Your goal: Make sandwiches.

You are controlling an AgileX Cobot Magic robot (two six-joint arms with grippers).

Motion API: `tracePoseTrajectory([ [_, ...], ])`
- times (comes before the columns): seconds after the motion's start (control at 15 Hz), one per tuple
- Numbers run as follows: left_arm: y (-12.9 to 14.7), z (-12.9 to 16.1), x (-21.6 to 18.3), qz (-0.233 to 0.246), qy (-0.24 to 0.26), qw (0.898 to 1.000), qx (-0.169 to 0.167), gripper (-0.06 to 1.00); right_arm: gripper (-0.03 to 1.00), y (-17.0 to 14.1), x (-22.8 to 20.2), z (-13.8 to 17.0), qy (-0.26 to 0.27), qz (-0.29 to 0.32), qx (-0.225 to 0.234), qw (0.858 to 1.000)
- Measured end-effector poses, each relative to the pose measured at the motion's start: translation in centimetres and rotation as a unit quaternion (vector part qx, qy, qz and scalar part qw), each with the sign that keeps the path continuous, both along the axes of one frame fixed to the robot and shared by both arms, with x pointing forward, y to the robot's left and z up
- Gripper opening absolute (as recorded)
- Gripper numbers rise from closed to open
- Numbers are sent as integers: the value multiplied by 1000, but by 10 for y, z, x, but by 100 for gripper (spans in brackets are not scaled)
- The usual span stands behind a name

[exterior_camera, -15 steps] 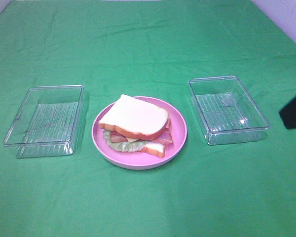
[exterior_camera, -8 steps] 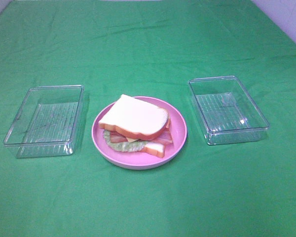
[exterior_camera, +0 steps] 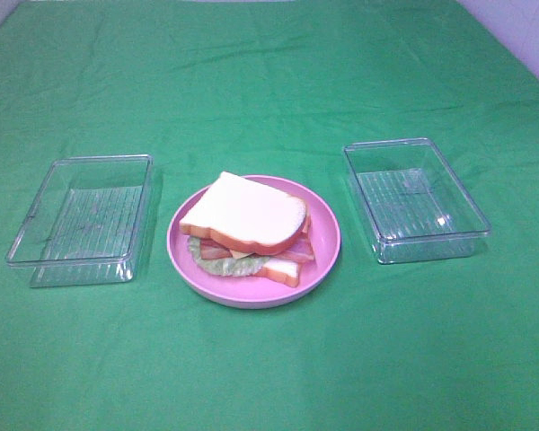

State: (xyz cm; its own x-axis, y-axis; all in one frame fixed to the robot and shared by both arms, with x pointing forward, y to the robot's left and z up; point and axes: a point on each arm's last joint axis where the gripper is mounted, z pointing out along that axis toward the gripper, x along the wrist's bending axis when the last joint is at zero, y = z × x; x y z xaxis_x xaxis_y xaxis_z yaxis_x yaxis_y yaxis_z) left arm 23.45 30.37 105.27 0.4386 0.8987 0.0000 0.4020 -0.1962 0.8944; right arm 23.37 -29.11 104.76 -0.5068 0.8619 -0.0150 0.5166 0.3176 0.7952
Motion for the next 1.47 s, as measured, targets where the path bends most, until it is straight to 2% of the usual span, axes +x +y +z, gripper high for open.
tracePoseTrajectory([
  [0.67,0,0,0,9,0,1000,0,78,72,0,0,0,-2,1,-3,1000],
  [0.73,0,0,0,28,0,1000,0,78,72,0,0,0,-2,-1,-3,1000],
  [1.0,-1,0,-1,151,0,989,0,78,72,0,-4,0,-24,-108,4,994],
  [1.27,-2,0,-1,206,0,979,0,78,72,0,-9,-1,-42,-158,8,986],
  [1.47,-2,0,-1,214,0,977,0,78,72,0,-9,-1,-41,-162,8,986],
])
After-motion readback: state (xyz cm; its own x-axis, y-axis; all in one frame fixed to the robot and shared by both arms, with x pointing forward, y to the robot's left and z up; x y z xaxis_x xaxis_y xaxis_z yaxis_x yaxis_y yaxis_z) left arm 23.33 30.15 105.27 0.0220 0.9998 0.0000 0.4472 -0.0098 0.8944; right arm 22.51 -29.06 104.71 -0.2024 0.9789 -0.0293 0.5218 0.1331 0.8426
